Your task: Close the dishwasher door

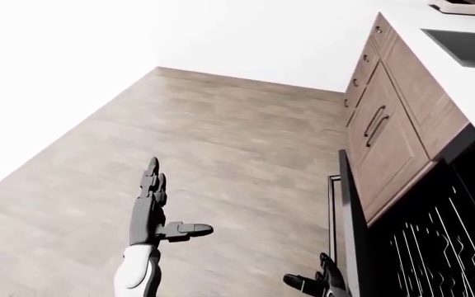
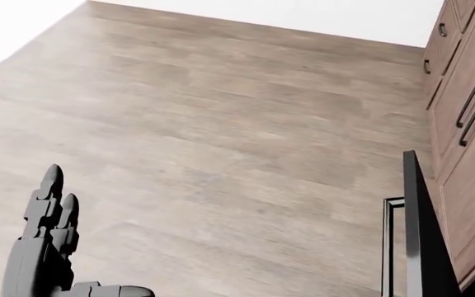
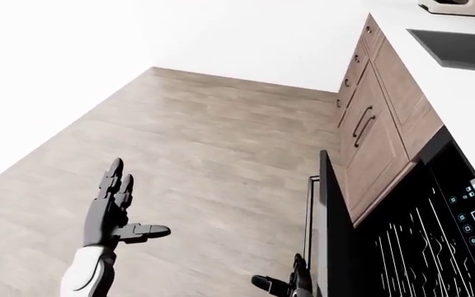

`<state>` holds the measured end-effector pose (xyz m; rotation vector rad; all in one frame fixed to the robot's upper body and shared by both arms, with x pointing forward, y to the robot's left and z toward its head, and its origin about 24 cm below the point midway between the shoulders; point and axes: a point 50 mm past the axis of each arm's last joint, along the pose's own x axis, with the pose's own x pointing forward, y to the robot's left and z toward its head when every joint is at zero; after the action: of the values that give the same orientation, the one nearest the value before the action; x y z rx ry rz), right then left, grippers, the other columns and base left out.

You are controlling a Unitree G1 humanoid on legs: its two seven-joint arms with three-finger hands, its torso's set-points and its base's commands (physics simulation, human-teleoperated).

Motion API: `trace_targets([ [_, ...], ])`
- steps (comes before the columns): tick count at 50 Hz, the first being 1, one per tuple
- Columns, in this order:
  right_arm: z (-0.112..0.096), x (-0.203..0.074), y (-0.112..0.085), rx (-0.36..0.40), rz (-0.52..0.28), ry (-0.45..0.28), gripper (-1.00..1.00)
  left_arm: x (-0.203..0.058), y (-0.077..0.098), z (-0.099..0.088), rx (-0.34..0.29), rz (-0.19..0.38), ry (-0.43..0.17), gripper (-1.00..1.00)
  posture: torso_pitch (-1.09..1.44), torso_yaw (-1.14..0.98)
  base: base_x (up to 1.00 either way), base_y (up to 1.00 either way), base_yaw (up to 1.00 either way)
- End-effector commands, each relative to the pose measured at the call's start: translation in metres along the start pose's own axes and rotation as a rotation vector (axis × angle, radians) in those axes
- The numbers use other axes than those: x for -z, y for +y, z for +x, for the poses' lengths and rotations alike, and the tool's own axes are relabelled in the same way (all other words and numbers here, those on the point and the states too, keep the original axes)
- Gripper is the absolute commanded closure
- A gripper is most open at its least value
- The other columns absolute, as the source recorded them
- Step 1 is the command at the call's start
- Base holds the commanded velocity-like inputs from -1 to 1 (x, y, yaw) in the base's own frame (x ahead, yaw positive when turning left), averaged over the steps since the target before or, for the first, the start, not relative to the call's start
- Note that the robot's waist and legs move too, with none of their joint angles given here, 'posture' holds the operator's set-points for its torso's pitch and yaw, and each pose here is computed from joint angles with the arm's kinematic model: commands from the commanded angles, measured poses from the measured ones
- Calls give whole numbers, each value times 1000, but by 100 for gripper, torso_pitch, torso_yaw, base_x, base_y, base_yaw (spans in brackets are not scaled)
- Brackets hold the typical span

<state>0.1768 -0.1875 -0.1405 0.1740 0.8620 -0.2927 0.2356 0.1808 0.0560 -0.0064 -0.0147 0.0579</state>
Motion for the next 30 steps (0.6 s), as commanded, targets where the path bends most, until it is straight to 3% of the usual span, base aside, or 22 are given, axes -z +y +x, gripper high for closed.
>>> trace_targets([
  [1,-3,9,-30,160,28,56,-100,-16,-1,2,6,4,-86,-100,0,0,0,0,0],
  [30,-5,11,-43,329,-7,90,-100,-17,-1,2,6,4,-88,-100,0,0,0,0,0],
])
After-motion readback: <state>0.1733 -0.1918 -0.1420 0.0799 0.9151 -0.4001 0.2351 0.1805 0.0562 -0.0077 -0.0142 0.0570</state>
